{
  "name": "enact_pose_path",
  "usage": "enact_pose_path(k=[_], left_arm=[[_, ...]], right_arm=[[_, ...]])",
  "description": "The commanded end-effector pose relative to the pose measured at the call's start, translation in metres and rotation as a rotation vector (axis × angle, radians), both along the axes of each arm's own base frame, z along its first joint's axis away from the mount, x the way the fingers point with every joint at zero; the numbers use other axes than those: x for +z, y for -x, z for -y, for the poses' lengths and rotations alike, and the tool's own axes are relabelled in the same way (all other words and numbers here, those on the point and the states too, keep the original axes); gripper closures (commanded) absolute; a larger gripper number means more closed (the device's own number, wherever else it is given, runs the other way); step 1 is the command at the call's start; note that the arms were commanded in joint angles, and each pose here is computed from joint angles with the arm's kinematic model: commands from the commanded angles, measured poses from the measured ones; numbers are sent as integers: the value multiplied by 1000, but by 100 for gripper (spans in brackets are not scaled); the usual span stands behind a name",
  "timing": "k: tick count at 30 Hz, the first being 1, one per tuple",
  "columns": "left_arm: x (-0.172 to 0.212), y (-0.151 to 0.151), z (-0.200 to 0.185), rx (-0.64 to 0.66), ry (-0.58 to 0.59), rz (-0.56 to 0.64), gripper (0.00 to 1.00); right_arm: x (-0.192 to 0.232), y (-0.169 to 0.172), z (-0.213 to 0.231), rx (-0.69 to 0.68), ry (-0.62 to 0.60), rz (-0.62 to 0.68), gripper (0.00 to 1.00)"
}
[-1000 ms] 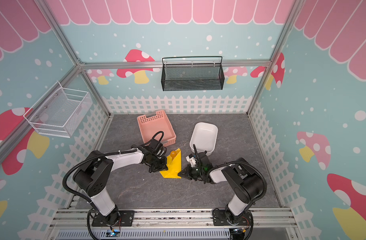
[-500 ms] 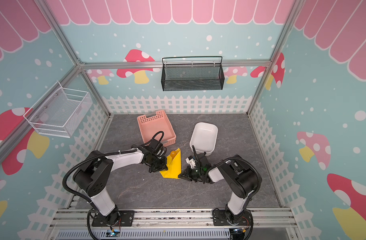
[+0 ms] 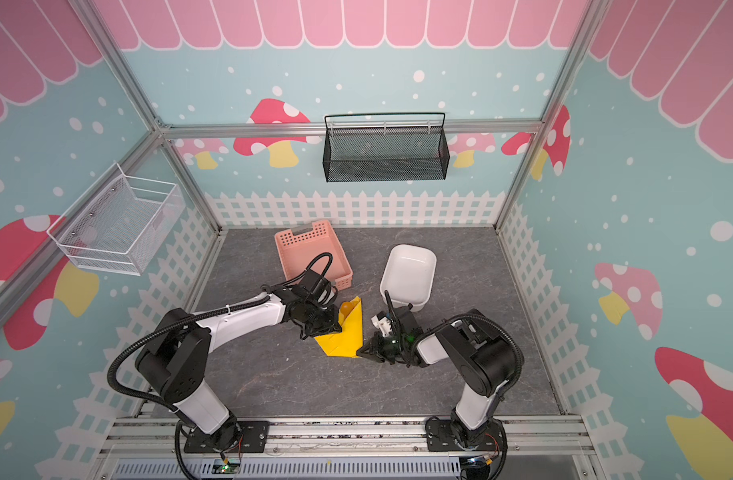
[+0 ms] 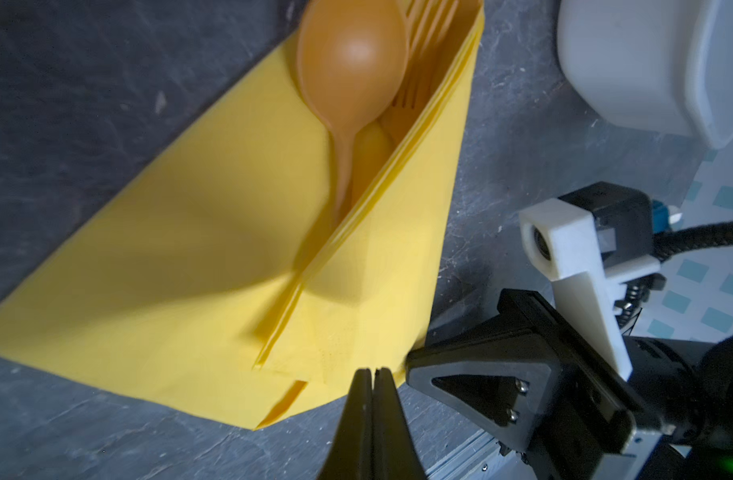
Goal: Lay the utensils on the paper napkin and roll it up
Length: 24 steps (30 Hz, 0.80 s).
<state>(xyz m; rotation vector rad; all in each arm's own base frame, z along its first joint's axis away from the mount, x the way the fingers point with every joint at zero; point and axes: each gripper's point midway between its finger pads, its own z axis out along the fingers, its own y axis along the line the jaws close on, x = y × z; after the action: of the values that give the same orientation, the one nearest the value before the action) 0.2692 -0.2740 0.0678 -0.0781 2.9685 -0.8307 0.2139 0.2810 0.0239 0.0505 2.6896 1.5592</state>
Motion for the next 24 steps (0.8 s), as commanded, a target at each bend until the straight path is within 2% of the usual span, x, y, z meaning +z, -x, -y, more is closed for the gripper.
enact_pose_path(k=[1, 7, 15, 24], left_arm=[[-6, 4, 5, -22, -33, -8, 95], [-29, 9, -3, -20, -100, -33, 95], [-42, 11, -13, -15, -152, -31, 96], [-58, 13, -23, -15, -200, -48, 97]], right_arm=[[-10, 11, 4, 3, 44, -56, 100], [-12, 18, 5, 21, 51, -75, 99], [-15, 22, 3, 37, 52, -91, 100], [12, 3, -8, 48, 2, 9, 94]])
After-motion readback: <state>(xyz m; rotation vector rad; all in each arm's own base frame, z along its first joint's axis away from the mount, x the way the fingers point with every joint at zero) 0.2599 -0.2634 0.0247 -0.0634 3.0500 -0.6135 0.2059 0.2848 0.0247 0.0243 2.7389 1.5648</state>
